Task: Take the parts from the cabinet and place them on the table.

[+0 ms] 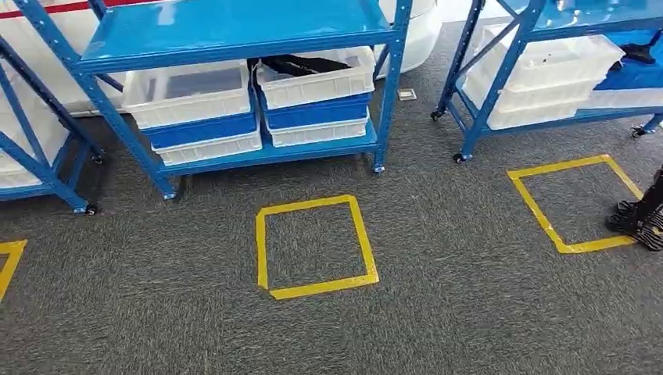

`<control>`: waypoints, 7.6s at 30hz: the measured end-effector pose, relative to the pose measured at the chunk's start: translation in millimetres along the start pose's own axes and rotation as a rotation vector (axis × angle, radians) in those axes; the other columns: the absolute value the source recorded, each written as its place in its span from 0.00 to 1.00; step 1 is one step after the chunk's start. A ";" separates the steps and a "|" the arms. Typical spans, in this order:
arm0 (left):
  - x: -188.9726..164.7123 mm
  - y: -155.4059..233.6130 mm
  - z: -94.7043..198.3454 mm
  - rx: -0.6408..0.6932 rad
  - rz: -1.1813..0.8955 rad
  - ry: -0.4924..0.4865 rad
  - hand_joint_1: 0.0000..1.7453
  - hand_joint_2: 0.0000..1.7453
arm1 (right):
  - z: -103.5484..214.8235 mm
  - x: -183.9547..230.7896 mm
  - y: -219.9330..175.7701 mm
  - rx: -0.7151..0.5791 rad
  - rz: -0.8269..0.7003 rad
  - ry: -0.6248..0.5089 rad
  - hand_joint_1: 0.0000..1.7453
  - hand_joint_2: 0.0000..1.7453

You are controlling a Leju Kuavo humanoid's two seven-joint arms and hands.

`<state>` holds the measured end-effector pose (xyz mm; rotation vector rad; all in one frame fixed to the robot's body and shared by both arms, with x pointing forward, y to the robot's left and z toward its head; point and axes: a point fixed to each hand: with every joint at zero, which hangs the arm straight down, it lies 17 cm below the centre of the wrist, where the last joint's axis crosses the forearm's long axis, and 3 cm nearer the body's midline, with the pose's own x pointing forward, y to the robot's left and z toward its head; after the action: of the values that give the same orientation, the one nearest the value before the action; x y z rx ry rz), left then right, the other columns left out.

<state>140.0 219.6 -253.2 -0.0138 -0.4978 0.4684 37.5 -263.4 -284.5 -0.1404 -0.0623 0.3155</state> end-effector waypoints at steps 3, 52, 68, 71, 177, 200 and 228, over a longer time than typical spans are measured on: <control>3.4 -1.7 -0.7 -0.004 0.000 -0.009 0.00 0.00 | -0.1 1.0 -0.9 -0.002 0.001 -0.003 0.00 0.00; 4.4 0.9 0.0 0.000 0.023 -0.022 0.00 0.00 | -0.5 9.5 -5.4 -0.026 -0.016 -0.044 0.00 0.00; 6.6 0.6 -0.6 0.001 0.031 -0.026 0.00 0.00 | -0.6 9.5 -5.9 -0.027 -0.014 -0.044 0.00 0.00; 6.1 0.6 -0.4 0.001 0.031 -0.025 0.00 0.00 | -0.4 9.3 -4.7 -0.025 -0.014 -0.044 0.00 0.00; -6.0 -3.3 2.4 0.056 0.048 0.003 0.00 0.00 | -0.9 3.5 -4.7 -0.013 0.016 -0.041 0.00 0.00; -23.2 17.0 2.0 0.182 0.011 0.105 0.00 0.00 | -1.7 -0.2 -9.5 -0.019 0.035 -0.028 0.00 0.00; -29.6 42.7 2.0 0.162 -0.051 0.139 0.00 0.00 | -3.7 -4.9 -24.7 -0.034 -0.174 -0.042 0.00 0.00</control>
<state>97.8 244.7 -270.3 0.1207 -0.3222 0.4532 40.7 -288.6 -284.7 -0.1606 -0.1203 0.1437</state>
